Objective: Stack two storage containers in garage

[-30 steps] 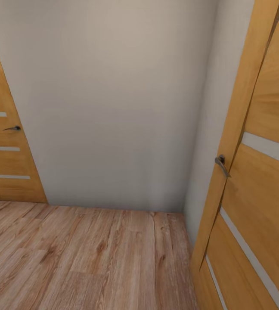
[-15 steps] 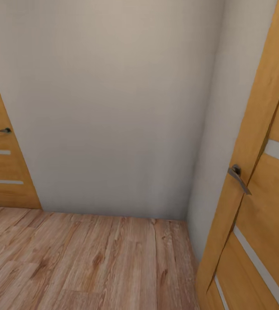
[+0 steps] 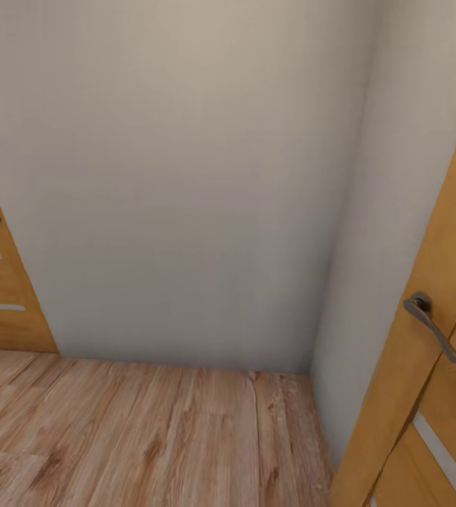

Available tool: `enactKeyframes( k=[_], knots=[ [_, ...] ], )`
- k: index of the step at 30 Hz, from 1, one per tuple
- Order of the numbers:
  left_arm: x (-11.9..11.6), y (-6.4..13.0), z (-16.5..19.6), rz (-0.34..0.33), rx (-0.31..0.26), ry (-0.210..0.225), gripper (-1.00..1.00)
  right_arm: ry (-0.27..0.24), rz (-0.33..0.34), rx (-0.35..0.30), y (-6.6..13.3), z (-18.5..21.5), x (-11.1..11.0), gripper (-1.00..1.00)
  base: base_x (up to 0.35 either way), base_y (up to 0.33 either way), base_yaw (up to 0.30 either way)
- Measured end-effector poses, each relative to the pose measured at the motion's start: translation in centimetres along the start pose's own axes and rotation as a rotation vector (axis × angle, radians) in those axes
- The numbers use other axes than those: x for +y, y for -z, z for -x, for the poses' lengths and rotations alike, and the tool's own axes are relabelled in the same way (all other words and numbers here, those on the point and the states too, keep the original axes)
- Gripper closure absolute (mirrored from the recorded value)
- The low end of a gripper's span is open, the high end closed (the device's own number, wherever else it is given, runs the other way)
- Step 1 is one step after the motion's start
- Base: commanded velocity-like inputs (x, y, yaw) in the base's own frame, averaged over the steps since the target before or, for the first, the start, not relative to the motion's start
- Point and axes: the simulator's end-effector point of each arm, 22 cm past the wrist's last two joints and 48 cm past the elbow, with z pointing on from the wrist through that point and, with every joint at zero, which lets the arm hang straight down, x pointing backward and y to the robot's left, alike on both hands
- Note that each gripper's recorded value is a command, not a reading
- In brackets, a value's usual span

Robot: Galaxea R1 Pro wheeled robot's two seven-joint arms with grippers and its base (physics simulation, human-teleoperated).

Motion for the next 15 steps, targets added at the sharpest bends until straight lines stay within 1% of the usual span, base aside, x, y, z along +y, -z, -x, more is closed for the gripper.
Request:
enactKeyframes(
  k=[4, 15],
  knots=[
    [0.0, 0.0, -0.01, 0.0, 0.0, 0.0, -1.0, 0.0, -0.002, -0.005, 0.0, 0.1, -0.16, -1.0, 0.322, 0.0, 0.193],
    [0.0, 0.0, 0.01, 0.0, 0.0, 0.0, -1.0, -0.001, -0.004, -0.009, 0.0, 0.21, -0.25, -1.0, 0.303, 0.0, 0.257]
  ],
)
